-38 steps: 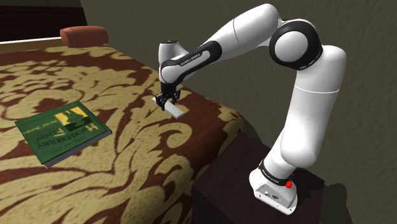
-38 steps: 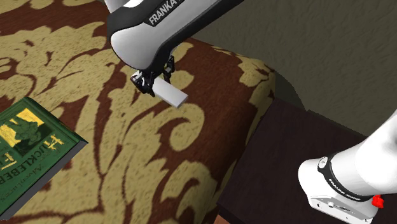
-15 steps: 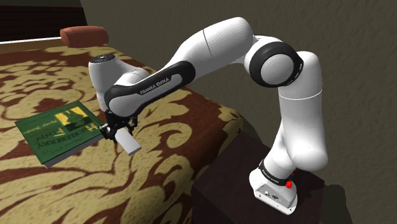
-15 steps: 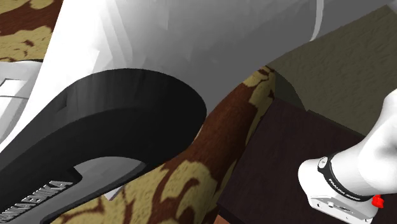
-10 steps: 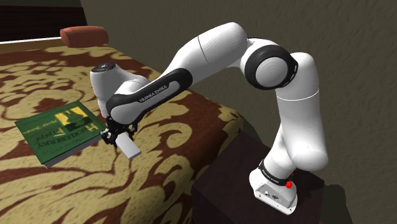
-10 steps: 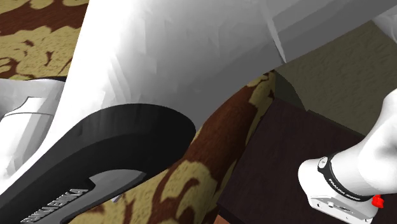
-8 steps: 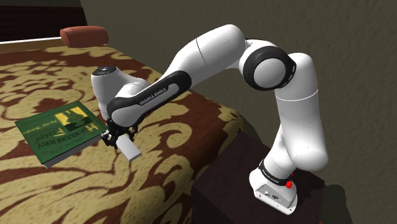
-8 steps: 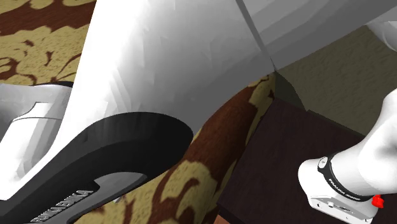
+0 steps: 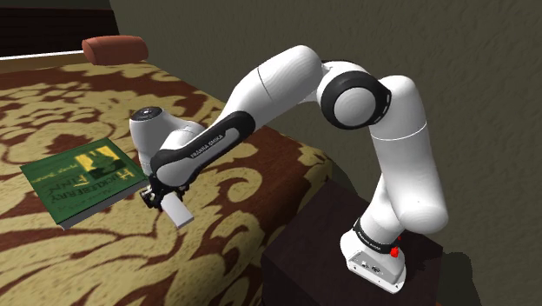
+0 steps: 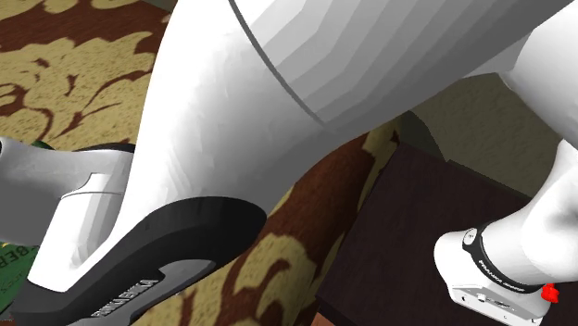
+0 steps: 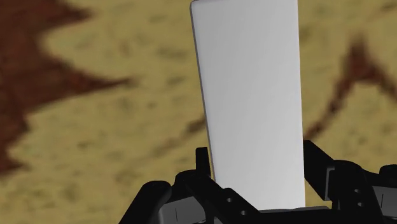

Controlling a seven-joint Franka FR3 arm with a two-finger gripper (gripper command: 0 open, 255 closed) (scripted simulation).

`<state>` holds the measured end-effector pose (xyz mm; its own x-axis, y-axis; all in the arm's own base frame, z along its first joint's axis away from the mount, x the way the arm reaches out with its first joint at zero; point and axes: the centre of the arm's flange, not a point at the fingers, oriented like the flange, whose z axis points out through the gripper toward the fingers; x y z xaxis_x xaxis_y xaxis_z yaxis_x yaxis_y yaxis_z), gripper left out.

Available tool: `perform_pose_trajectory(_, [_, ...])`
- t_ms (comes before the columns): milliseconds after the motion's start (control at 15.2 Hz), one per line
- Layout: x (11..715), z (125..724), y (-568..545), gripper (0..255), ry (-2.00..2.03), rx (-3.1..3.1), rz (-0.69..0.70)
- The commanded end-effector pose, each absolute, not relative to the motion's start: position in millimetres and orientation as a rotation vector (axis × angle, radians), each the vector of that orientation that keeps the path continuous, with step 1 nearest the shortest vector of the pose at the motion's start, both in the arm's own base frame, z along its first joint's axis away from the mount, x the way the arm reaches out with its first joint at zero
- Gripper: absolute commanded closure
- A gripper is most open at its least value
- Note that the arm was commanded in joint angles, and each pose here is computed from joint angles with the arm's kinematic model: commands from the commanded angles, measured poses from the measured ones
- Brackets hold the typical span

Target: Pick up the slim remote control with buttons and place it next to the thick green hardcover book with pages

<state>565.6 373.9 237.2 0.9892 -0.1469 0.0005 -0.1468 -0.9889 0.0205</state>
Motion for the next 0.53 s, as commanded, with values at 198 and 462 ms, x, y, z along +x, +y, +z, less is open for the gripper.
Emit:
perform_pose_trajectory(198, [565,210,374,255,-0.23,3.113,0.0])
perform_pose_trajectory(462, [565,210,374,255,-0.23,3.113,0.0])
